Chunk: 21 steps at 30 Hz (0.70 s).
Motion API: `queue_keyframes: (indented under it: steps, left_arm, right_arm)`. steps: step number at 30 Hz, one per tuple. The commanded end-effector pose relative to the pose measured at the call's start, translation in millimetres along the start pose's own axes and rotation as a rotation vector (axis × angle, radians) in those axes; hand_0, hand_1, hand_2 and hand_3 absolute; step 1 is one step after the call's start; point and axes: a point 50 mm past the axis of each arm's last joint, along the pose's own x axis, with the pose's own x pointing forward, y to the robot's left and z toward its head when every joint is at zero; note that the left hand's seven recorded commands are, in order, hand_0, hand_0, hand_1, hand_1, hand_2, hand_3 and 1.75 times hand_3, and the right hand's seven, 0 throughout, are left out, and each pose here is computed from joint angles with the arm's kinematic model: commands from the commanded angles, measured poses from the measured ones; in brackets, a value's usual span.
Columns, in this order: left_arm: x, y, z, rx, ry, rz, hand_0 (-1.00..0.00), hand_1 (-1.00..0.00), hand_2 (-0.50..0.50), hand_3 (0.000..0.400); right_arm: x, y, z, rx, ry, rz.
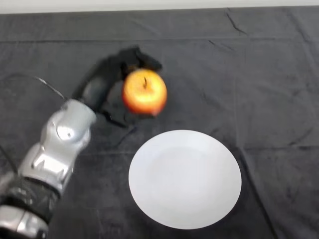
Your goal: Move the apple to the plate
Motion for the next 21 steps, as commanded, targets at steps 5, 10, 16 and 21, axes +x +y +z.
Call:
queue_keyframes:
  steps: [5, 10, 16, 21]
  left_arm:
    - [2.4, -15.3, 16.7, 0.031, -0.045, -0.093, -1.00, -1.00, 0.00, 0.400]
    - [5.2, -24.2, 20.8, 0.023, -0.046, -0.134, -1.00, -1.00, 0.00, 0.400]
    - [9.3, -34.2, 24.7, 0.019, -0.050, -0.168, -1.00, -1.00, 0.00, 0.400]
    - [11.6, -43.6, 23.6, 0.021, -0.051, -0.195, -1.00, -1.00, 0.00, 0.400]
  right_arm:
    - [7.6, 10.7, -2.6, -0.011, 0.016, 0.033]
    - [7.5, 10.7, -2.6, -0.012, 0.017, 0.033]
    - [7.5, 10.7, -2.6, -0.013, 0.017, 0.033]
    - [7.5, 10.6, -2.6, -0.013, 0.017, 0.033]
